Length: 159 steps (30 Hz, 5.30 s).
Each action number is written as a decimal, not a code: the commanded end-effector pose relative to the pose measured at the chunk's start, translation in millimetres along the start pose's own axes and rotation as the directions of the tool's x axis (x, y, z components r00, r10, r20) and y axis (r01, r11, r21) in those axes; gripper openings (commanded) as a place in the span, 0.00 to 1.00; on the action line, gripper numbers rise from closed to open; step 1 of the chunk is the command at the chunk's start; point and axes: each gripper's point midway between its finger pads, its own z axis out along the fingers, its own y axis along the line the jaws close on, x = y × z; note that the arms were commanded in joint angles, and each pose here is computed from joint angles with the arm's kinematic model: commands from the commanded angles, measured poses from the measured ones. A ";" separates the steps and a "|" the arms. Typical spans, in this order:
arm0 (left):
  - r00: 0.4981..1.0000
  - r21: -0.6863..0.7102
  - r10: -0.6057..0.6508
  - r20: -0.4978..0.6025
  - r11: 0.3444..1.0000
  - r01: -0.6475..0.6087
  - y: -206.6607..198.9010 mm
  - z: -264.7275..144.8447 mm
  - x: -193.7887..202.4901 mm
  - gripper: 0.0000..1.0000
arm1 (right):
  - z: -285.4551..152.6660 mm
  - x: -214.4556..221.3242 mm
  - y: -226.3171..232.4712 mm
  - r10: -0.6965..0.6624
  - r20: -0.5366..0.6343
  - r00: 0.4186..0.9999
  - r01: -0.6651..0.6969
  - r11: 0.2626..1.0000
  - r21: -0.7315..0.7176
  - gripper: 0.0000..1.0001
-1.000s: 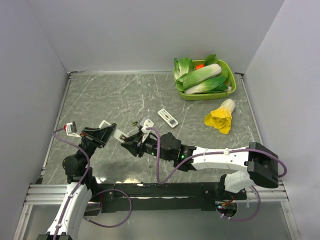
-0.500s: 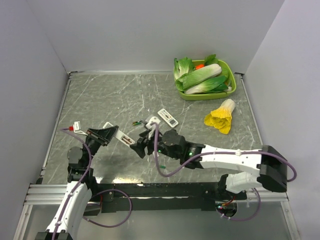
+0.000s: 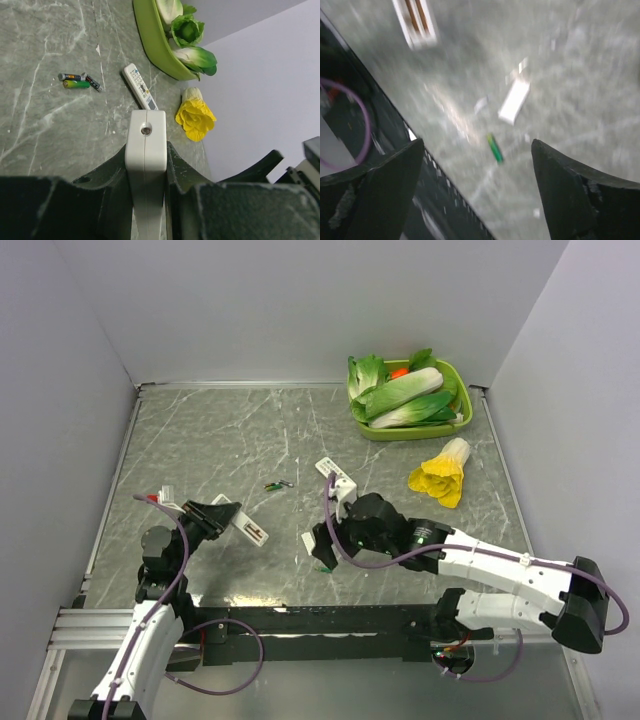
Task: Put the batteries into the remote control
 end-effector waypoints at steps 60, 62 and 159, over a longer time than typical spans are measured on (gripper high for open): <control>0.998 0.025 0.019 -0.055 1.000 -0.018 6.0 -6.9 18.5 0.02 | 70.8 138.4 -45.7 -0.038 -0.617 0.786 0.202 0.959 0.197 0.48; 0.998 0.025 0.023 -0.053 0.999 -0.021 5.7 -7.0 18.0 0.02 | 69.6 138.8 -53.9 -0.021 -0.618 0.786 0.206 0.951 0.229 0.48; 0.998 0.074 0.001 -0.065 0.997 0.004 -5.4 -8.8 22.0 0.02 | 119.7 82.2 -73.5 0.540 -0.315 0.780 -0.303 0.767 0.566 0.27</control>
